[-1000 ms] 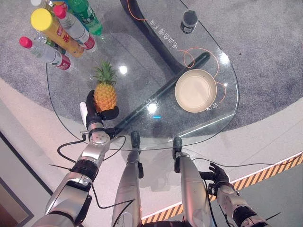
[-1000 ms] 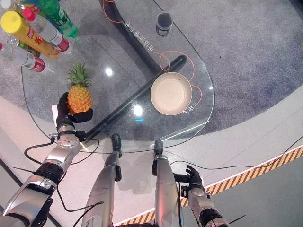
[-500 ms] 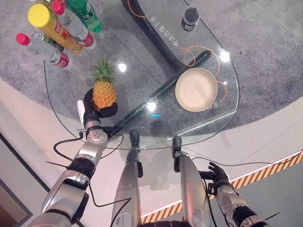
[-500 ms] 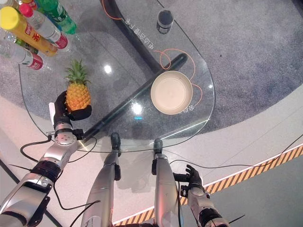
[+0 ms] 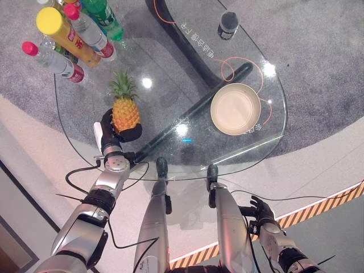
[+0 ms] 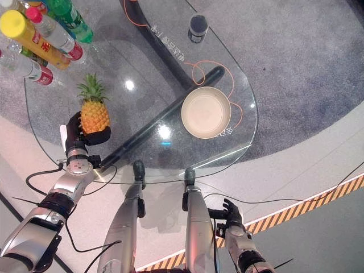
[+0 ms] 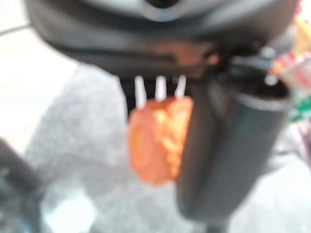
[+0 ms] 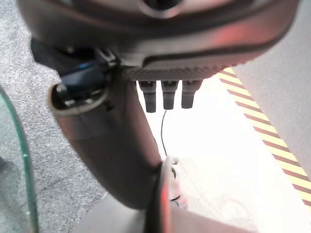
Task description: Pick up the fruit to the plate
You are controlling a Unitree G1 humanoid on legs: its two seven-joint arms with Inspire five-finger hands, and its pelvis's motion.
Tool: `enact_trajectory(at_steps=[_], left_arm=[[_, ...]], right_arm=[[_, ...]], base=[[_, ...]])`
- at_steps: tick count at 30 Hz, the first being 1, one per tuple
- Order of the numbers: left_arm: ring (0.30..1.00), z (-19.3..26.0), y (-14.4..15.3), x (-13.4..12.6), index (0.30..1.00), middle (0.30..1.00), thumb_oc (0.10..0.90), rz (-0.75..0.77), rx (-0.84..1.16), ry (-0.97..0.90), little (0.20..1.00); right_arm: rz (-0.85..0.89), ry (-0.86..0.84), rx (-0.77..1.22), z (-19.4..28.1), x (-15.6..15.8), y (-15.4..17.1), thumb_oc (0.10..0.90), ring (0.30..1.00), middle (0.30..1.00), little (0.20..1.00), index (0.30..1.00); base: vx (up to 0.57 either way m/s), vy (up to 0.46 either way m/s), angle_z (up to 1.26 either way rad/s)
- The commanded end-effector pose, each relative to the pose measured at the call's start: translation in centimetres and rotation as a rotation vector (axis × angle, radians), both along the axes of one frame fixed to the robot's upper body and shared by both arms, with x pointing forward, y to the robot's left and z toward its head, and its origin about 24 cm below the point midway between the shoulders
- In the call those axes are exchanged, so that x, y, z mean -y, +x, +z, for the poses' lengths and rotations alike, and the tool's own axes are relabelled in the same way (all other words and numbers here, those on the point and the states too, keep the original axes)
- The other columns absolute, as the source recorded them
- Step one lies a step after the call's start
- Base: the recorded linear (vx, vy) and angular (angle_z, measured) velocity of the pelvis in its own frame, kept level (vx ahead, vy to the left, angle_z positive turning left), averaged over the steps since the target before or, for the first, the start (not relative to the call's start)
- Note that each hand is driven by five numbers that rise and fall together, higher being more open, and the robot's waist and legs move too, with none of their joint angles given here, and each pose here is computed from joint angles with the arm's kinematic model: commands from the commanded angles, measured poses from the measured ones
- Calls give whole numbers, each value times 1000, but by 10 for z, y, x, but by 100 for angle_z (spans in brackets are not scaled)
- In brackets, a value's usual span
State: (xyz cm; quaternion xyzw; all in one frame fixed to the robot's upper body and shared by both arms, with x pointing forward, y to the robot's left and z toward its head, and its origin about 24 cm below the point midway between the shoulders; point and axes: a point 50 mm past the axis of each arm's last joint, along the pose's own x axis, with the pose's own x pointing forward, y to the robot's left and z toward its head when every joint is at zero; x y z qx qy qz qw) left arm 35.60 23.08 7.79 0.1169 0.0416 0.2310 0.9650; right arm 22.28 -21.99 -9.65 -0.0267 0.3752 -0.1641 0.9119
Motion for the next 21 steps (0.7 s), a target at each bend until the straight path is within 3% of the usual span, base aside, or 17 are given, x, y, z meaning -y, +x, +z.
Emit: enact_trajectory(at_steps=[1, 5, 10, 21], left_arm=[[300, -10, 1, 29, 300, 300, 100, -108, -5, -76, 200], [300, -11, -1, 26, 300, 300, 100, -91, 8, -93, 200], [300, -11, -7, 22, 300, 300, 100, -85, 61, -120, 200], [300, 22, -31, 32, 300, 300, 100, -133, 299, -58, 200]], right_arm=[[-14, -24, -6, 0, 5, -4, 800, 900, 900, 900, 900], [-38, -24, 2, 0, 8, -5, 800, 900, 900, 900, 900], [-201, 89, 62, 1, 12, -7, 800, 900, 900, 900, 900], [-526, -4, 310, 41, 27, 9, 800, 900, 900, 900, 900]], base=[[0, 0, 0], [0, 0, 0], [0, 0, 0], [0, -2, 1]])
